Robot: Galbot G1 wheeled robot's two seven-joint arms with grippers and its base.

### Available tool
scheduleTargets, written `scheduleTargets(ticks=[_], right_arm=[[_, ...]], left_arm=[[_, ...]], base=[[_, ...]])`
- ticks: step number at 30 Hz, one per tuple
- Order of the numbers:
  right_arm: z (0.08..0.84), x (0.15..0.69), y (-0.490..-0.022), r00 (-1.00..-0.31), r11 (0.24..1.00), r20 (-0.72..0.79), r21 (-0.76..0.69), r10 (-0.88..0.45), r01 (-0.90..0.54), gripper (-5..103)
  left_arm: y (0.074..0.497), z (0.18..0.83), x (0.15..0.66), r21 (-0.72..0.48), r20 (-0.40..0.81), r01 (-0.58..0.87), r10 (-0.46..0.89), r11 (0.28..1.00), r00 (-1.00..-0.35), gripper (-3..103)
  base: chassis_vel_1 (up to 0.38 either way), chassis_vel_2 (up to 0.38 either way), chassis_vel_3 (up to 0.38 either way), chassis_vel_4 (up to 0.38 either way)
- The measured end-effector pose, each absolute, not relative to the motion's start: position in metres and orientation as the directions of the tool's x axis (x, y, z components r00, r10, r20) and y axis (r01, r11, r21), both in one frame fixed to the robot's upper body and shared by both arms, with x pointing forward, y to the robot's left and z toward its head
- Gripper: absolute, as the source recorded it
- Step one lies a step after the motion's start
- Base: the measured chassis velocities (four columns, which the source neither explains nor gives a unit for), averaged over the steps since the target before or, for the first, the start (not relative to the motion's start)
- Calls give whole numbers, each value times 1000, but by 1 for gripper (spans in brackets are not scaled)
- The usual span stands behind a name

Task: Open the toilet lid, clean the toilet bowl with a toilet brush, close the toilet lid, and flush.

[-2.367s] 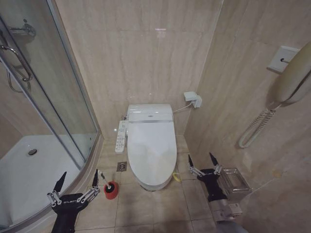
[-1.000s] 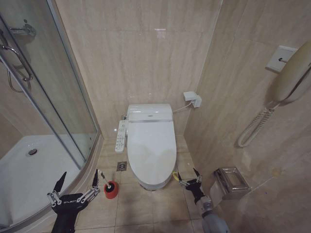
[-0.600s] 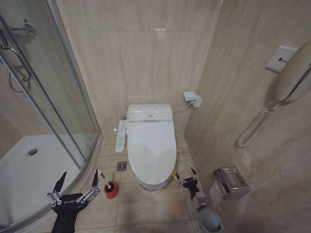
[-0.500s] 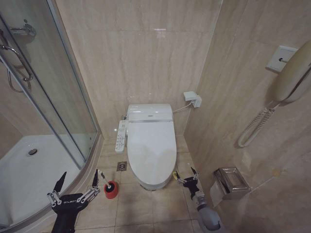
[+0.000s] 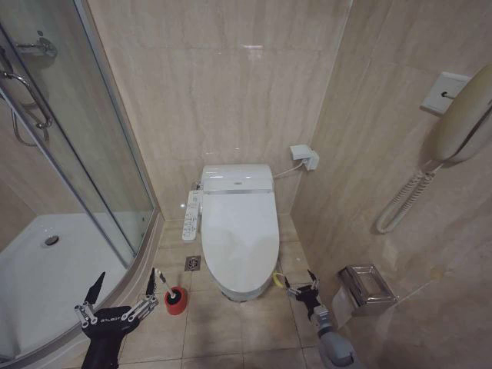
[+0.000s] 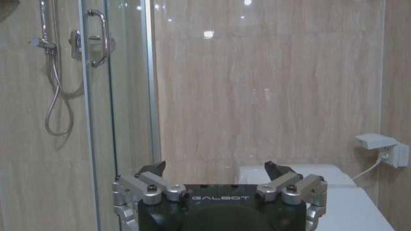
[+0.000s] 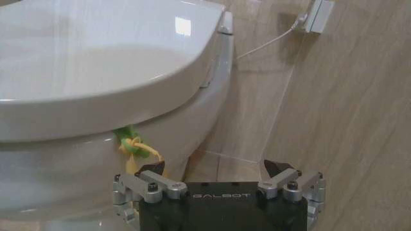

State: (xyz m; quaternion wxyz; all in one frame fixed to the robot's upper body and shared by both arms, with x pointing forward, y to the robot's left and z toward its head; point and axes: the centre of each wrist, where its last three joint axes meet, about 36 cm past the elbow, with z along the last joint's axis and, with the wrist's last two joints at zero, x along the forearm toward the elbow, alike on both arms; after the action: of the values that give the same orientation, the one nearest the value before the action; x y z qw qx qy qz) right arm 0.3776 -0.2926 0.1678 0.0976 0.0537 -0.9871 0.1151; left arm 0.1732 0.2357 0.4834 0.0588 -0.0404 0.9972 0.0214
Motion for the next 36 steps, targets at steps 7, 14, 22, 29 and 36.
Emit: scheduleTargets(ticks=[7,14,22,29,36], right_arm=[[178,366,-296,-977,965,185,-216,-106,-146,100],[190,358,-294,-980,964,158,-214,-124,-157,100],[188,339,-286,-971,957,176,-210,-162,-198,100],[183,348,-280,-972,962,177,-199,-152,-187,100],[177,362,-280,-974,965,180,-198,-139,-174,100]], left_arm=[[236,483,173,38,-119,-83,-78,996,-990,100],[236,483,173,38,-119,-83,-78,996,-990,100],[236,483,173,38,-119,-83,-78,996,-990,100],[236,483,173,38,-119,-83,-78,996,-990,100],[236,483,173,38,-119,-83,-78,996,-990,100]], base=[[0,0,0,0],[0,0,0,0],[0,0,0,0],[0,0,0,0],[0,0,0,0]])
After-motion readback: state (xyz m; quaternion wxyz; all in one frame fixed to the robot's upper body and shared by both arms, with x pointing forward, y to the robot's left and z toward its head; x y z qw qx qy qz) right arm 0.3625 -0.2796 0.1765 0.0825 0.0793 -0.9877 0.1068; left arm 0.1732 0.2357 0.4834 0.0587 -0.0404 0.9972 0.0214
